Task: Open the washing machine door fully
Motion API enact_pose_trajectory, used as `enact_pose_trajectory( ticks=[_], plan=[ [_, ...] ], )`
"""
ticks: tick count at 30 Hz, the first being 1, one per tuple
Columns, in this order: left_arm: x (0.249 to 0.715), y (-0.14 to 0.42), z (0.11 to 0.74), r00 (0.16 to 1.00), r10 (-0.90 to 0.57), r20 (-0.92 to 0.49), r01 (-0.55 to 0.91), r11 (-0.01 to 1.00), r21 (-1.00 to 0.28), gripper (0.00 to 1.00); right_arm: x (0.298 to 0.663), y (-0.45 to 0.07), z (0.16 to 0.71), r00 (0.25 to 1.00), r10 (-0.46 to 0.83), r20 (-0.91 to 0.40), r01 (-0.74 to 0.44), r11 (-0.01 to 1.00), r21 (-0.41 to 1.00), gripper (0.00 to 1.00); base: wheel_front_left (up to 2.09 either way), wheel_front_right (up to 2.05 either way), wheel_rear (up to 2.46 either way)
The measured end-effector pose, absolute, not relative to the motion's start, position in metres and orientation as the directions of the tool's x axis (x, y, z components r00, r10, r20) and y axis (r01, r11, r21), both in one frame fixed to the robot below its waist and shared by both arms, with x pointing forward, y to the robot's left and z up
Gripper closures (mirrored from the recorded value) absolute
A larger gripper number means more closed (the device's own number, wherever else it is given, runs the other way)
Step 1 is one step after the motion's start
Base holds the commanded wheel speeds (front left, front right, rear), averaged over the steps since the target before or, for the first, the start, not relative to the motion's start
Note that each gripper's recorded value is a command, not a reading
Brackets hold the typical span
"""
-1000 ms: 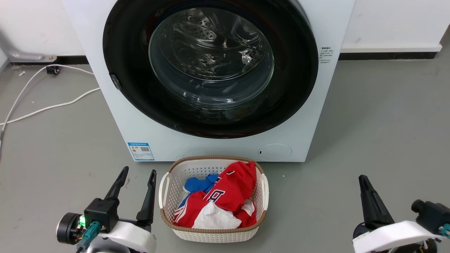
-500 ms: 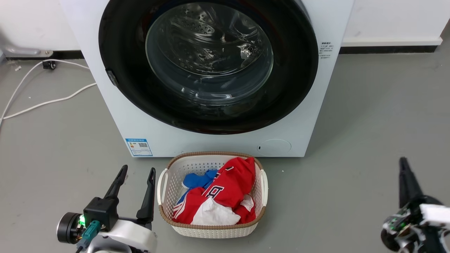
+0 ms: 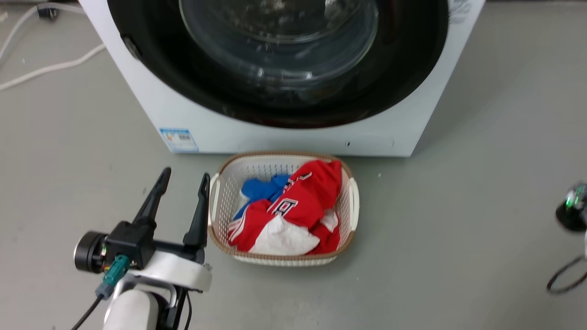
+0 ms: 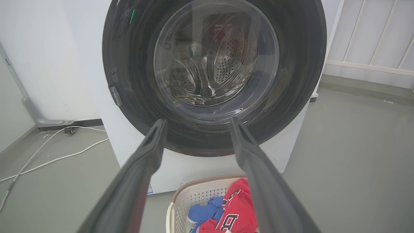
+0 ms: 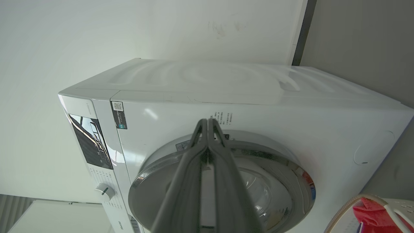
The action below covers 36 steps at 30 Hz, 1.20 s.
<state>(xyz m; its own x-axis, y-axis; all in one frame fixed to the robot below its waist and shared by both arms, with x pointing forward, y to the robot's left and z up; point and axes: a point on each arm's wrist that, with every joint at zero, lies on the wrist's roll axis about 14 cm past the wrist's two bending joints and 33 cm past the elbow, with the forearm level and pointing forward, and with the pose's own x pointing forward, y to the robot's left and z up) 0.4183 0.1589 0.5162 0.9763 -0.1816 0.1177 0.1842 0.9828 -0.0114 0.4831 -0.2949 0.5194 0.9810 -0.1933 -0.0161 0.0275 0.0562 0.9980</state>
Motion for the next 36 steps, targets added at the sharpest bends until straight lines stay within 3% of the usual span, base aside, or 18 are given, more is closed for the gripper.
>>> enact_pose_trajectory(
  ticks=[11, 18, 24, 36],
  plan=[
    [0.448, 0.163, 0.502, 0.981, -0.166, 0.103, 0.17, 0.985, -0.024, 0.0, 0.593, -0.26, 0.535, 0.996, 0.067, -0.06, 0.045, 0.202, 0.978, 1.0, 0.0, 0.0, 0.0],
    [0.457, 0.168, 0.492, 0.985, -0.152, 0.087, 0.154, 0.988, -0.022, 0.0, 0.64, -0.212, 0.544, 0.947, 0.287, -0.145, 0.045, 0.327, 0.944, 1.0, 0.0, 0.0, 0.0],
    [0.465, 0.172, 0.483, 0.987, -0.144, 0.07, 0.145, 0.989, -0.017, 0.0, 0.67, -0.185, 0.55, 0.906, 0.371, -0.205, 0.033, 0.42, 0.907, 1.0, 0.0, 0.0, 0.0],
    [0.477, 0.174, 0.463, 0.989, -0.145, 0.033, 0.145, 0.989, -0.008, 0.0, 0.695, -0.135, 0.524, 0.828, 0.482, -0.286, 0.029, 0.472, 0.881, 1.0, 0.0, 0.0, 0.0]
  ],
)
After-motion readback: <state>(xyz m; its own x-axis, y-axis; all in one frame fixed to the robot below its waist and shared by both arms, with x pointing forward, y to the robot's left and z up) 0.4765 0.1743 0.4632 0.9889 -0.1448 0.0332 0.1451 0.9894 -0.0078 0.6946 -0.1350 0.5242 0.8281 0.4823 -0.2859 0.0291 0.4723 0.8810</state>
